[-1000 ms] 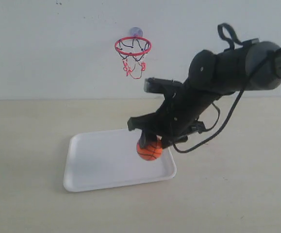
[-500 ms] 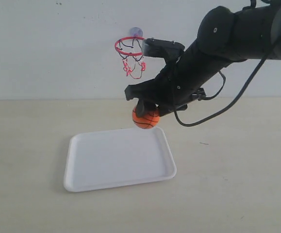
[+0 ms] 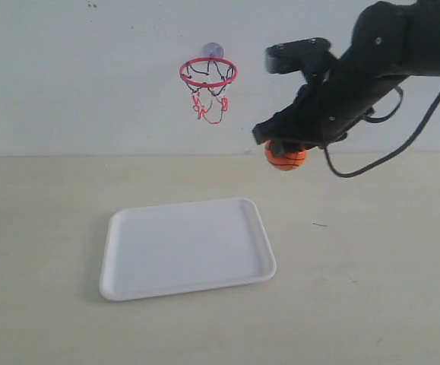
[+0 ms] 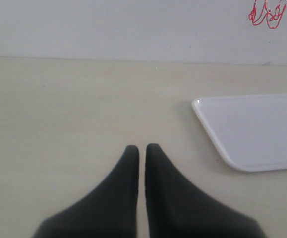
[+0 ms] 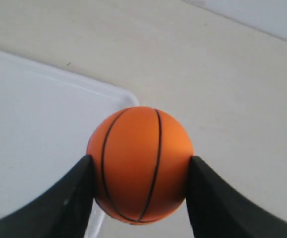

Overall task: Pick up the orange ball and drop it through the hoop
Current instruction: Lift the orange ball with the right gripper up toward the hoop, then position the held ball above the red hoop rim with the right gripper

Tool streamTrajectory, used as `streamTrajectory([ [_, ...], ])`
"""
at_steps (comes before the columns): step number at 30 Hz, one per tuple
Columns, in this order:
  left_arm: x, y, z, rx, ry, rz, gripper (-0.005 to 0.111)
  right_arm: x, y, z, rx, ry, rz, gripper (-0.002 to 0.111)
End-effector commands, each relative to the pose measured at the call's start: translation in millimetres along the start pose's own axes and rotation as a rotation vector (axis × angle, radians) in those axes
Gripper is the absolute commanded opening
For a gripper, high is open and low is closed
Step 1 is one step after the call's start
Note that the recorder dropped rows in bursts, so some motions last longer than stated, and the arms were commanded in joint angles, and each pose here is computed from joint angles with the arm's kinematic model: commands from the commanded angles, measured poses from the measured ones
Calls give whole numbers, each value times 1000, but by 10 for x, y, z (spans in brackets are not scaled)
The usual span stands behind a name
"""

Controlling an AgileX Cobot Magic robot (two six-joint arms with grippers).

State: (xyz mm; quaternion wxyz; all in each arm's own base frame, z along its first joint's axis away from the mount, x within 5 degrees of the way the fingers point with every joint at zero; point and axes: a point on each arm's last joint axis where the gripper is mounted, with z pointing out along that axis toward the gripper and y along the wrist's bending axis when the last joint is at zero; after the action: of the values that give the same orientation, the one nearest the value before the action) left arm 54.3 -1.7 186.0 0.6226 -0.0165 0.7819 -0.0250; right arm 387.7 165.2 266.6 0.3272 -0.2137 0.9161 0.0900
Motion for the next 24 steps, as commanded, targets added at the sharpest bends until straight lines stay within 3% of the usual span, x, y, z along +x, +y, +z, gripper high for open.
streamTrajectory([
  [1, 13, -2, 1, 2, 2, -13, 4, -29, -484, -113, -18, -67, 152, 0],
  [5, 13, -2, 1, 2, 2, -13, 4, -112, -642, -123, -234, -230, 189, 0],
  [9, 13, -2, 1, 2, 2, -13, 4, -204, -607, 10, -389, -463, -24, 0],
  [13, 13, -2, 1, 2, 2, -13, 4, -247, -624, 197, -419, -631, -42, 0],
  [18, 13, -2, 1, 2, 2, -13, 4, -226, -652, 492, -460, -624, -84, 0],
  [24, 13, -2, 1, 2, 2, -13, 4, -657, -706, 286, -436, -765, -168, 0],
])
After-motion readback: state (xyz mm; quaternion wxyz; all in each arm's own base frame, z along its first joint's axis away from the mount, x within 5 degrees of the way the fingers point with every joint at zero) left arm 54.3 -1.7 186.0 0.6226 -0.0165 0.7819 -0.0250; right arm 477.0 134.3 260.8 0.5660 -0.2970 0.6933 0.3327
